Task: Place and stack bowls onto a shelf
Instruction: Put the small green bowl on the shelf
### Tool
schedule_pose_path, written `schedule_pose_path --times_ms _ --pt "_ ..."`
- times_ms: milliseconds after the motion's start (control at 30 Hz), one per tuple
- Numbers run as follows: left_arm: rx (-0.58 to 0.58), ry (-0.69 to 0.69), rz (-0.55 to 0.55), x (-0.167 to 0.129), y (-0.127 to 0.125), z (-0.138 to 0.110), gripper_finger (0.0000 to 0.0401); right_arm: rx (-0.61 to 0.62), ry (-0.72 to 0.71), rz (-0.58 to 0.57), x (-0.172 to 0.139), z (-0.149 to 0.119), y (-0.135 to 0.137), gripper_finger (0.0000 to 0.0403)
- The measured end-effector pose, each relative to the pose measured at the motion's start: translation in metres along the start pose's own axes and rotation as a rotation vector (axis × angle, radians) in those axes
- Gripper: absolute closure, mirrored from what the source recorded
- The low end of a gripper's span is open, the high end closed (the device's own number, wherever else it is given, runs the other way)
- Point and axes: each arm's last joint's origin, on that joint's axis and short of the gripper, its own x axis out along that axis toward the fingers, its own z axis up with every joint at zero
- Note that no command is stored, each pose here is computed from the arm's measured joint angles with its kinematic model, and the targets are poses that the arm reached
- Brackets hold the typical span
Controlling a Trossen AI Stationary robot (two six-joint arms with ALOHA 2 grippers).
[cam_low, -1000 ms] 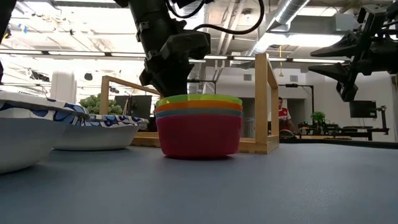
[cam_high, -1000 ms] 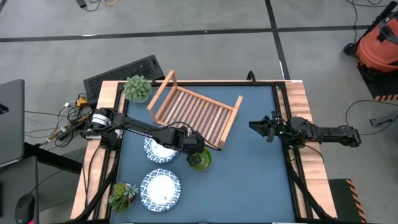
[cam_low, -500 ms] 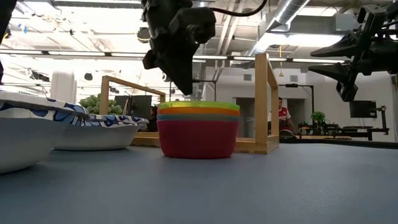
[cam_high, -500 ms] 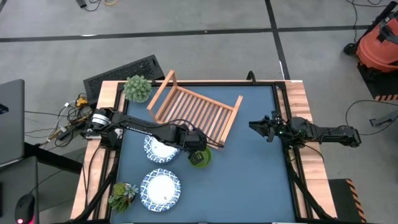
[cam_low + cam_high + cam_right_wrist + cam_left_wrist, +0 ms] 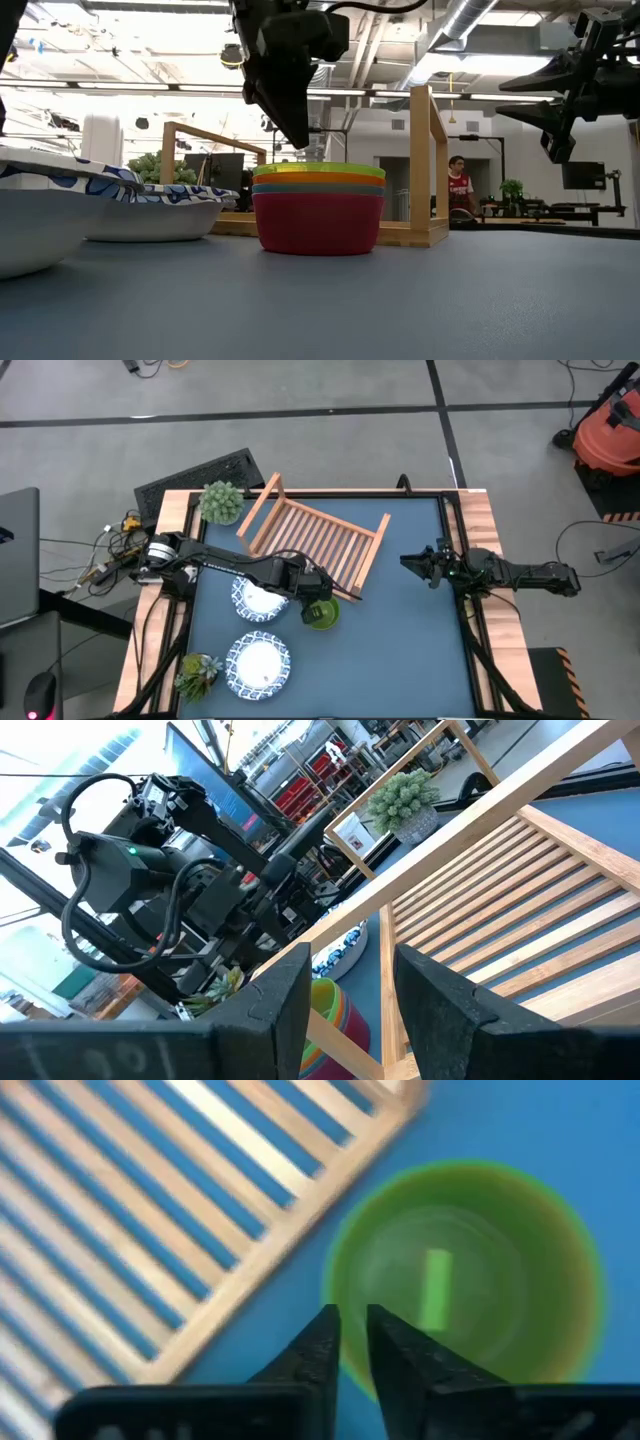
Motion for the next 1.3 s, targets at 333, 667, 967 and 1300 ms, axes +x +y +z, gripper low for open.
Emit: schedule_pose_path --times_ms 333,667,967,1300 --pt "0.021 0.035 0.001 0.020 0.000 0.000 0.0223 0.002 0.005 -0.004 0.000 -0.001 0.000 0.0232" --pt "0.026 0.049 0.017 0.022 0.005 0.000 0.0249 0.001 0.005 -0.004 0.000 -0.001 0.000 0.0232" --pt "0.039 0.064 0.017 0.025 0.006 -0.002 0.0305 -0.002 0.005 -0.005 0.000 -0.001 -0.001 0.0232" --pt "0.046 0.087 0.017 0.035 0.005 -0.004 0.0310 -0.002 0.005 -0.005 0.000 -0.001 -0.001 0.0232"
